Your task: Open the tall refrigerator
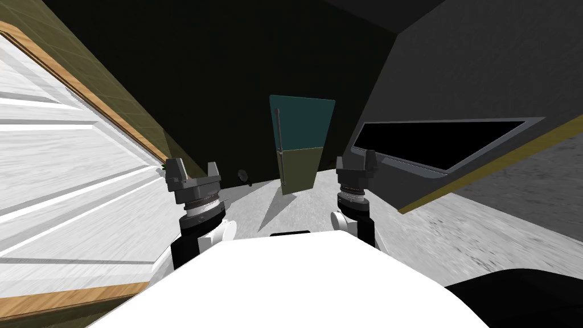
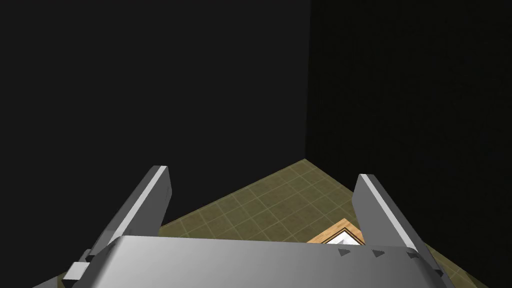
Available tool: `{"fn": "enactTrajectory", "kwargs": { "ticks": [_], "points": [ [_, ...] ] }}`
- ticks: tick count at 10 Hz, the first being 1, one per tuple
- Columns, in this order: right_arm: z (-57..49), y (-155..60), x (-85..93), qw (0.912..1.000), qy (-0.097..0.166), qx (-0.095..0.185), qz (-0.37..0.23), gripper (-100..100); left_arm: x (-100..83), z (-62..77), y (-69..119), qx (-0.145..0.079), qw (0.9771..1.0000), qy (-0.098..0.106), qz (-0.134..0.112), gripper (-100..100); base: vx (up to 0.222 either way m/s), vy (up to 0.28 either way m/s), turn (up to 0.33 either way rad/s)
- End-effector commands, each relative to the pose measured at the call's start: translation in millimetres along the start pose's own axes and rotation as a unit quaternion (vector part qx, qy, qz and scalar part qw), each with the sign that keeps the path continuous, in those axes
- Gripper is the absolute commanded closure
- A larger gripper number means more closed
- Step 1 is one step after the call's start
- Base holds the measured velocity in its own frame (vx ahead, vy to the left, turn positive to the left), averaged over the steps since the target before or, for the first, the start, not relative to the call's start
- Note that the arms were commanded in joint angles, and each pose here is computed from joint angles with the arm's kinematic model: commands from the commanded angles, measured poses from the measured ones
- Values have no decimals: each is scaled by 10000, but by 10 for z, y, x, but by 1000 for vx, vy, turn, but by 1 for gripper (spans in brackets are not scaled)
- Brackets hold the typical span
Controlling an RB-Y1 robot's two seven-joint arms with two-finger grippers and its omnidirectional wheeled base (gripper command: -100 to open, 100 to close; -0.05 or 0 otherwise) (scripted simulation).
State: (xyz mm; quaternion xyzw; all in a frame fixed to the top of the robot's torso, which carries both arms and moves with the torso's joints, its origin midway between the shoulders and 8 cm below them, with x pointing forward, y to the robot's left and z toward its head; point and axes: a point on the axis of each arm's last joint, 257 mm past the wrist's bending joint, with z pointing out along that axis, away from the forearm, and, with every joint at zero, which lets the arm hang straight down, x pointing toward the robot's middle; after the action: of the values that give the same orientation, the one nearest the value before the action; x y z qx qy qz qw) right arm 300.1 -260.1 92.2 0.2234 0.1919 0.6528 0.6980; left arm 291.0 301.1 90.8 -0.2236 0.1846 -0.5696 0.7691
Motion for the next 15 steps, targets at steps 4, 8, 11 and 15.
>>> {"fn": "enactTrajectory", "kwargs": {
  "ticks": [4, 8, 11, 15],
  "points": [
    [0, 1, 0, 10000, 0, -1, 0, 0, 0, 0, -1, 1, 10000, 0, 0, 0, 0, 0, 0],
    [1, 1, 0, 10000, 0, -2, 0, 0, 0, 1, -1, 2, 10000, 0, 0, 0, 0, 0, 0],
    [-13, -18, 127, 9987, 460, 65, -219, -100, 0, 0, 0, -1, 10000, 0, 0, 0, 24, 21, -44],
    [-54, -59, 305, 9911, 1134, 158, -685, -100, 0, -1, 1, -2, 10000, 0, 0, 0, 74, 62, -100]
  ]
}}
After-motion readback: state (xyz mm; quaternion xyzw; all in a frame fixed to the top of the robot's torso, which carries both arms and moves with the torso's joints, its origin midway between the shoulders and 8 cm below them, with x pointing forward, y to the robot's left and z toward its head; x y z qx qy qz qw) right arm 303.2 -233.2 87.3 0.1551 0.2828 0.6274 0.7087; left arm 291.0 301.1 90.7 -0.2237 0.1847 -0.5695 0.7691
